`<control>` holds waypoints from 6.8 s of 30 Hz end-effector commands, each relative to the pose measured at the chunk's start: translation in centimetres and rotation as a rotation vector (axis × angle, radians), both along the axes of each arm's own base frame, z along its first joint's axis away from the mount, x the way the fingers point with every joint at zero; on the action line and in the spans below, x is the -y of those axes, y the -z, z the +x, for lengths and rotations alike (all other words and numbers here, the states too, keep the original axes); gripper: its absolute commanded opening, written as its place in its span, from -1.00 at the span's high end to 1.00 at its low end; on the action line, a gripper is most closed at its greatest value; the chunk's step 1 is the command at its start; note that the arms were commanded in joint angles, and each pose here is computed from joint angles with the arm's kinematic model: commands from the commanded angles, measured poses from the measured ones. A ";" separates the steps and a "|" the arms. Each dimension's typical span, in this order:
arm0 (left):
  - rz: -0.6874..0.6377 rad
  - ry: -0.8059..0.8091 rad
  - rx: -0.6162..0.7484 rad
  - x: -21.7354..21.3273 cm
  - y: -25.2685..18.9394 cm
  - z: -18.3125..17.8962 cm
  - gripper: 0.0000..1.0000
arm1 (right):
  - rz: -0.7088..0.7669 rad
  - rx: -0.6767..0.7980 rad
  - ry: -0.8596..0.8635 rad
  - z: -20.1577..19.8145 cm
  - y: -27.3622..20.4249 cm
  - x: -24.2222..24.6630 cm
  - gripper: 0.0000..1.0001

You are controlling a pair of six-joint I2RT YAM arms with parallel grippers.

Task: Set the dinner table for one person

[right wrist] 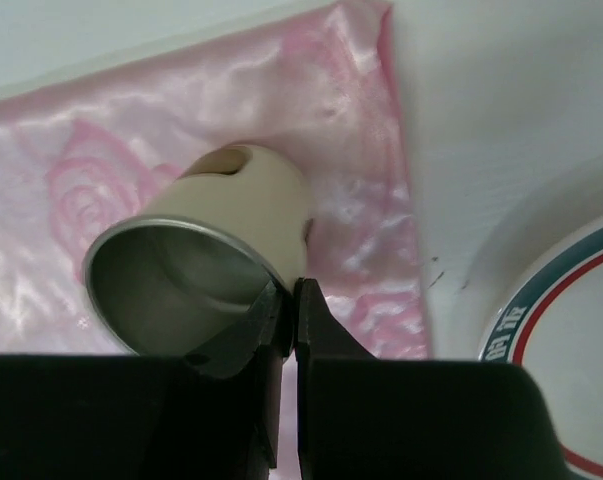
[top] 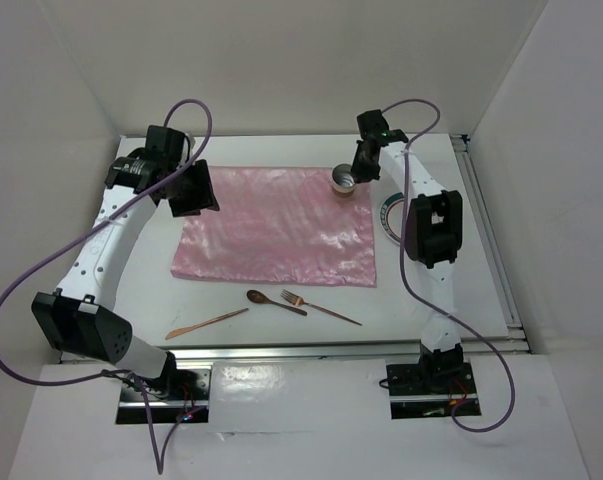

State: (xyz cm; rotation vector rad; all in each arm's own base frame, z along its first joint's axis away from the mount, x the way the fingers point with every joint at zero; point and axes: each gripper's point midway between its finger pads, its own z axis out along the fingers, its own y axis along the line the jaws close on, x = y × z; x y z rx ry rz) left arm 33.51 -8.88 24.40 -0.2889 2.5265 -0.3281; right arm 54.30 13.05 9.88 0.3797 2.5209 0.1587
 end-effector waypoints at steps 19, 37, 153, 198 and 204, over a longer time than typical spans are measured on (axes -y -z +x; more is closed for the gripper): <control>-0.026 0.034 0.032 0.2 -0.2 0.1 -0.26 | 0.075 0.238 0.131 -3.7 -11.9 9.2 -0.72; -0.042 0.072 0.021 1.0 0.7 1.5 -0.26 | 0.456 0.136 0.520 -20.7 1.5 14.9 -0.75; -0.193 -0.901 -0.614 0.1 22.8 -16.9 -0.22 | 0.496 0.179 -0.484 -15.7 -8.2 -11.4 -0.75; -0.099 -0.107 -0.097 7.2 8.0 -4.5 1.00 | 0.452 0.147 -0.239 -13.7 -7.8 -3.7 -0.75; -0.078 0.257 -0.153 19.6 8.0 -3.3 1.00 | 0.443 0.202 -0.058 -15.0 -8.8 3.9 -0.75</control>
